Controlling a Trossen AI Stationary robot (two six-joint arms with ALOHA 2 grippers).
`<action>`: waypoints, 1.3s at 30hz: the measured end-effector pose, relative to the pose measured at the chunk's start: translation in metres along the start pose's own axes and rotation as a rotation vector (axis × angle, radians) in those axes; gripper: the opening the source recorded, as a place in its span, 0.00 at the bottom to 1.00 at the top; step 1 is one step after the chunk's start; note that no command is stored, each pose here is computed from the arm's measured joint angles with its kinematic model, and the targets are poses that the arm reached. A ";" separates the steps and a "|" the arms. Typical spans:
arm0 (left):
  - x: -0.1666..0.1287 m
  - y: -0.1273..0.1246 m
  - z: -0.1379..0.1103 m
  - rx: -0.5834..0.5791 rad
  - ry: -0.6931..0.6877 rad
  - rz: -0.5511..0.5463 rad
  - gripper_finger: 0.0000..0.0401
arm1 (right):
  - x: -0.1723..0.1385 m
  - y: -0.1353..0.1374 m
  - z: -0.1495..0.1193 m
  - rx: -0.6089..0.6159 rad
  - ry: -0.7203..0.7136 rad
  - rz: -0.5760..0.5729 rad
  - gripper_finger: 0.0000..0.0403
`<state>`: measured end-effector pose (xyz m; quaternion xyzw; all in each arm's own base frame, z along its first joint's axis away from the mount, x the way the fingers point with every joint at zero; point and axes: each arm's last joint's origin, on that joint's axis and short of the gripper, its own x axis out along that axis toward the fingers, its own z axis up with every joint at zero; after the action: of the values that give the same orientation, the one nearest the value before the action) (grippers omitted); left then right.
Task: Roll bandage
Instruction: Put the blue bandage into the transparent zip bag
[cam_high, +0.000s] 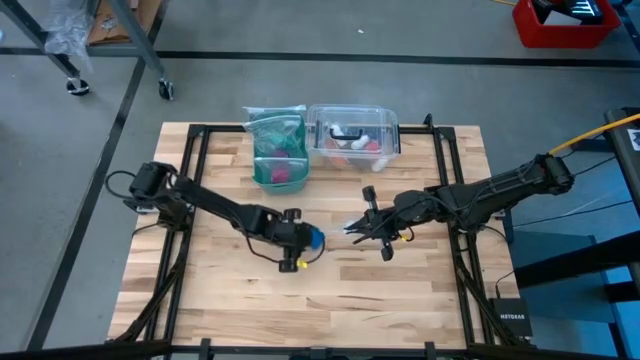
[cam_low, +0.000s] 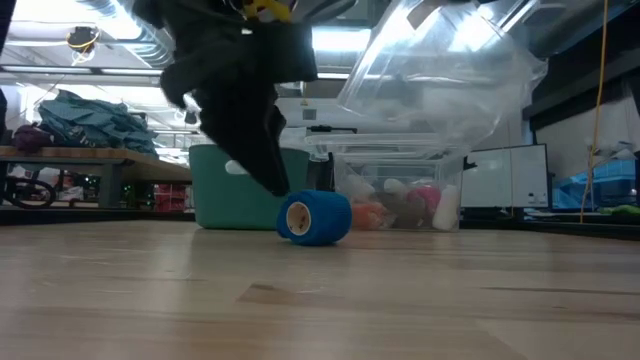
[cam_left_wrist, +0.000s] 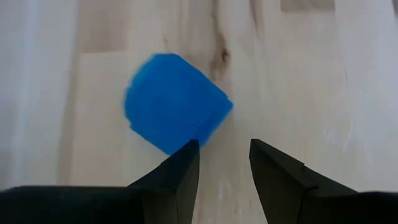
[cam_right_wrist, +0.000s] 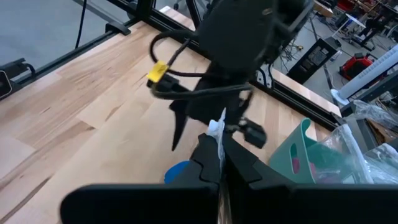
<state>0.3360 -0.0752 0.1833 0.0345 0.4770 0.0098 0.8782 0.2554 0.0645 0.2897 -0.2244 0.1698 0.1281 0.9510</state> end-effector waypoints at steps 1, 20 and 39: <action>0.003 -0.002 -0.001 0.010 0.004 0.002 0.33 | 0.000 0.000 0.000 0.000 0.000 0.000 0.00; 0.017 -0.013 0.000 -0.003 -0.063 0.132 0.33 | 0.000 0.000 0.000 0.000 0.000 0.000 0.00; 0.031 -0.026 0.001 0.296 -0.112 0.364 0.24 | 0.000 -0.001 0.001 -0.001 -0.012 -0.005 0.00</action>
<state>0.3532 -0.0992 0.1566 0.2485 0.4096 0.0959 0.8725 0.2558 0.0647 0.2910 -0.2245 0.1633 0.1272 0.9522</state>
